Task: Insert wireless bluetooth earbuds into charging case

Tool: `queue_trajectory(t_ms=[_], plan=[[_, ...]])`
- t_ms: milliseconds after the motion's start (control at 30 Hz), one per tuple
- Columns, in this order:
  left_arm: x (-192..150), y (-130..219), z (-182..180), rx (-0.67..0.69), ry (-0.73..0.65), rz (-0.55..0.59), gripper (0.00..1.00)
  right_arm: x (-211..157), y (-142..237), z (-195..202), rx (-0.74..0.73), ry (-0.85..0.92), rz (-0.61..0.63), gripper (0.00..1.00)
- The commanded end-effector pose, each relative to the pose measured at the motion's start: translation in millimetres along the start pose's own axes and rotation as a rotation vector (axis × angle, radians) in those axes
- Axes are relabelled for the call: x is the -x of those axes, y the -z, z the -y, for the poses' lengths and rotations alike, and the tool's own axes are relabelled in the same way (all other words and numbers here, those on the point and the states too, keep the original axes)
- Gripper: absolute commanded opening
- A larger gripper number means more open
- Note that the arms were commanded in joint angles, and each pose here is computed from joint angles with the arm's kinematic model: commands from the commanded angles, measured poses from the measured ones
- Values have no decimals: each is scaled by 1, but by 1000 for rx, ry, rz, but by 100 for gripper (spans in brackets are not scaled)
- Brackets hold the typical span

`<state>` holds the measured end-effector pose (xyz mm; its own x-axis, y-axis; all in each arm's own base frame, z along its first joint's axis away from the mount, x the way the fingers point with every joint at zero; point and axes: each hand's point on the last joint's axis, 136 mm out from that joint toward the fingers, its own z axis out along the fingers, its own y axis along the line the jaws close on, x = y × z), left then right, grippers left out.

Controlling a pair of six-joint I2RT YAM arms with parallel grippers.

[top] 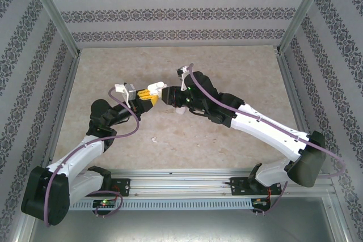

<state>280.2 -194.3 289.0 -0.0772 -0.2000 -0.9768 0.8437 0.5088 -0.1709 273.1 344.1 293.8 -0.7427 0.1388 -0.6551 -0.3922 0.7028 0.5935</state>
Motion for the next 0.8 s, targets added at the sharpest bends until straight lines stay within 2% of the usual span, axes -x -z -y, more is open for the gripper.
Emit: queue_trajectory(t_ms=[0, 200, 400, 567, 767], plan=[[21, -2, 4, -14, -68, 58, 0, 8, 10, -18, 41, 1, 0, 46], [17, -3, 3, -17, -62, 49, 0, 20, 24, -31, 65, -9, 11, 60], [20, -6, 5, -38, -57, 60, 0, 27, 35, -34, 70, -48, -11, 62], [21, -7, 10, -70, -52, 67, 0, 30, 39, -20, 53, -81, -25, 57], [22, -7, 21, -133, -32, 72, 0, 34, 42, 7, 26, -132, -30, 43]])
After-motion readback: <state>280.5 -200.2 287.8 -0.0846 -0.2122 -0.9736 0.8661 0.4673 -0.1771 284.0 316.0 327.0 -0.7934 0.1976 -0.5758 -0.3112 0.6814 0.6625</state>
